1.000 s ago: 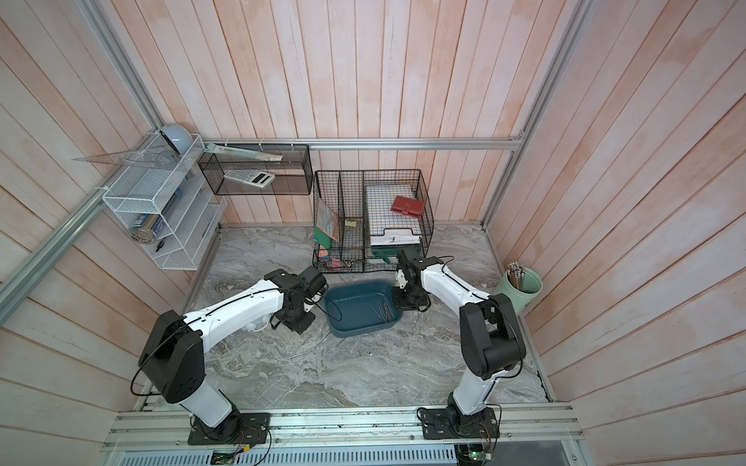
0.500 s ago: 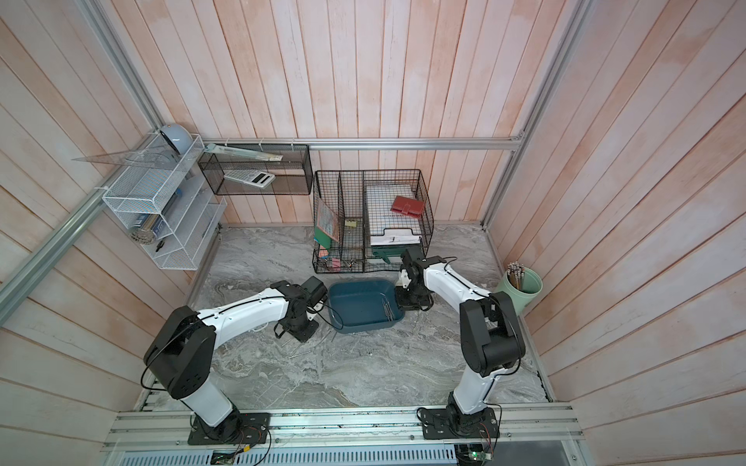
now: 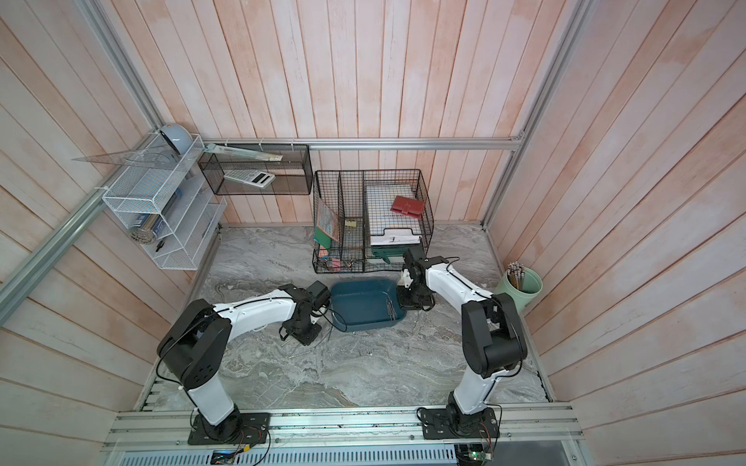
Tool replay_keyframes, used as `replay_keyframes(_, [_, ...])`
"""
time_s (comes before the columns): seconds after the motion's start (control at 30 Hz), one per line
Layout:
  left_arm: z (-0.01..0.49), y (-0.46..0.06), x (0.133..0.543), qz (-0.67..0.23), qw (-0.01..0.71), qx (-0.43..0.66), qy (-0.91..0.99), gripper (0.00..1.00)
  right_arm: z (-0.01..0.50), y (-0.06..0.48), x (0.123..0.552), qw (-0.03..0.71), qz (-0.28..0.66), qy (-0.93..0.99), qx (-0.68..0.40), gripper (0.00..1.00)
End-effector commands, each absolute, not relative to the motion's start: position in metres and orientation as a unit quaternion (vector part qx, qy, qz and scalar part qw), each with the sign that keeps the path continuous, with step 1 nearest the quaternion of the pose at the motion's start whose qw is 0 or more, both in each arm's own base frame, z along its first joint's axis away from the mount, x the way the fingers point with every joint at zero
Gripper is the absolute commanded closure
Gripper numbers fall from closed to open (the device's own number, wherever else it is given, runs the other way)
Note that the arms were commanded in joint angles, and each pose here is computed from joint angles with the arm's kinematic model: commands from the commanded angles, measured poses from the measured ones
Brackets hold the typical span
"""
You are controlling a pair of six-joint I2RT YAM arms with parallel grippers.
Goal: Put the nails on the desktop into the storage box
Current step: Pick up the nail from the center of the board.
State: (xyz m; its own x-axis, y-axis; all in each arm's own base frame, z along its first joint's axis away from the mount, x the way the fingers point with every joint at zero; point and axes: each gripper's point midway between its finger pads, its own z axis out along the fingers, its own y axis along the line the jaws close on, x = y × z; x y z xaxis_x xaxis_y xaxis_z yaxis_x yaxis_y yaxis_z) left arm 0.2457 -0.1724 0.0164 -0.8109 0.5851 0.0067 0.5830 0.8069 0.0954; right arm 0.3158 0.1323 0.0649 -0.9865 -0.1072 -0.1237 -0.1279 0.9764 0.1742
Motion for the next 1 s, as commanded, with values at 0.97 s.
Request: replay_keyframes(0.97, [0.097,-0.205,0.286,0.021,0.110,0.338,0.934,1.00,0.070,0.096,0.285,0.035,0.013,0.999,-0.024,1.00])
